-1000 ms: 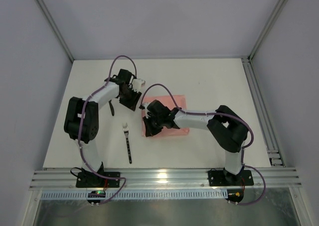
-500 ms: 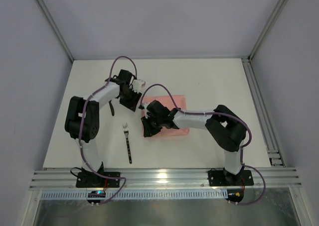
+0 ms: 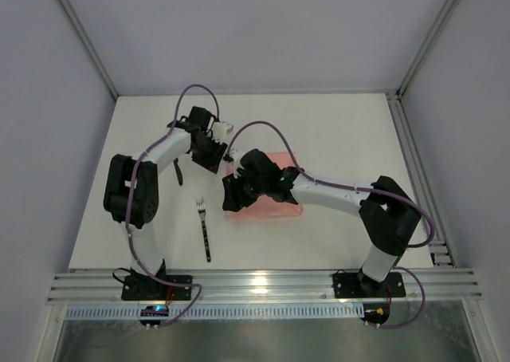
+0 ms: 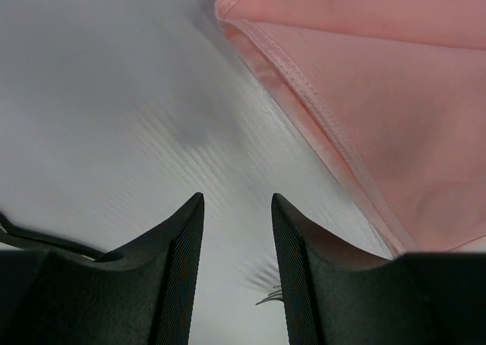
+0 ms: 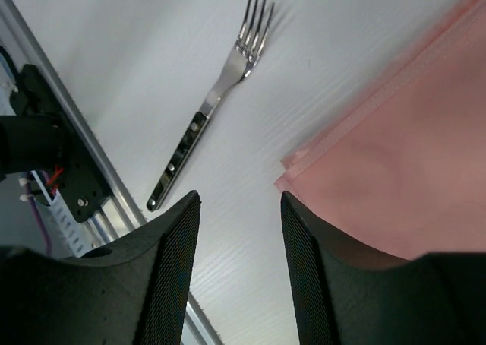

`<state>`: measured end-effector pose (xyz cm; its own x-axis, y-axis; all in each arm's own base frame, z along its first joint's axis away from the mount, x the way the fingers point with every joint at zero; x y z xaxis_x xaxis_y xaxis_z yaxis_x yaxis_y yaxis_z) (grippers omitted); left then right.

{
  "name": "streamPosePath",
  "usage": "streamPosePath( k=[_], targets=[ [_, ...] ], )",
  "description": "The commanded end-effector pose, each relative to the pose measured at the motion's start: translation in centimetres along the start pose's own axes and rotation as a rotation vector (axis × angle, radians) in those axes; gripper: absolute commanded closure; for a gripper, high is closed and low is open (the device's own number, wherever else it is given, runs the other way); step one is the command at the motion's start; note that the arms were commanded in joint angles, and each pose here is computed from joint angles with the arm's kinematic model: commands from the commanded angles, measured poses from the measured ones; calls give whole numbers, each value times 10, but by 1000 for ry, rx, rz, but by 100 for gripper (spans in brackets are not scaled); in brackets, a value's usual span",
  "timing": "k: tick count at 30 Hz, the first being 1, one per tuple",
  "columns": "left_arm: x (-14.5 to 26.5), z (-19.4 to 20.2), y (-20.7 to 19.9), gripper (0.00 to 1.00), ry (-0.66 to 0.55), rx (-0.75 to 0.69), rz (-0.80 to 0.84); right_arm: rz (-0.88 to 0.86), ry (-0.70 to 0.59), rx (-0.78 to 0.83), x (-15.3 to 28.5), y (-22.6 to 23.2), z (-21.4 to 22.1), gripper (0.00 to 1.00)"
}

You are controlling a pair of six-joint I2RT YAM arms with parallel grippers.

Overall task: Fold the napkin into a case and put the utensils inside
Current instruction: Fold the top corner of the square-folded napkin at the center of the board, then pick up the upper triangle-folded napkin from the center of the board.

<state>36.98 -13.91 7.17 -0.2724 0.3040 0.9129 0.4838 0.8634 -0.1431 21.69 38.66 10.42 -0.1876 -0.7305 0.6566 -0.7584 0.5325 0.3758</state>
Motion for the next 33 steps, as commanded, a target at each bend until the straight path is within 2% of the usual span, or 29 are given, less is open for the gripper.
streamPosePath(
  k=[1, 2, 6, 7, 9, 13, 22, 28, 33],
  targets=[
    [25, -27, -3, 57, -94, -7, 7, -25, -160, 28, 39, 23, -44, 49],
    [26, -29, -5, 57, -100, -9, 13, 16, -155, 2, 41, 16, -38, 49],
    [33, -43, -22, 63, -129, -52, 28, 115, -142, -84, 49, -9, -20, 75],
    [31, -45, -27, 64, -124, -66, 27, 124, -134, -104, 48, -15, -15, 87],
    [27, -49, -48, 66, -121, -123, 37, 141, -112, -176, 46, -31, -1, 96],
    [13, -57, -70, 68, -134, -194, 46, 170, -123, -258, 43, -55, 15, 96],
    [-43, -57, -38, 75, -53, -184, -106, 242, -117, -395, 46, -99, 62, 96],
    [-60, -58, -29, 76, -40, -204, -140, 280, -70, -483, 46, -117, 109, 96],
    [-61, -63, -19, 76, -47, -212, -180, 279, -64, -515, 47, -117, 123, 96]
  ],
)
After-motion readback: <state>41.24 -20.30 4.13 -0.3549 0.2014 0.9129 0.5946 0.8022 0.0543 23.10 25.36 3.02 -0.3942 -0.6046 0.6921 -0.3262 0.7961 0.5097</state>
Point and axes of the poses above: each gripper's point midway between its finger pads, its own x axis back along the fingers, its own y axis along the line the jaws close on, z = x × y, the point moved 2 cm from there along x, back along the fingers, and after that the axes turned 7 degrees about x, right-handed, at the moved point
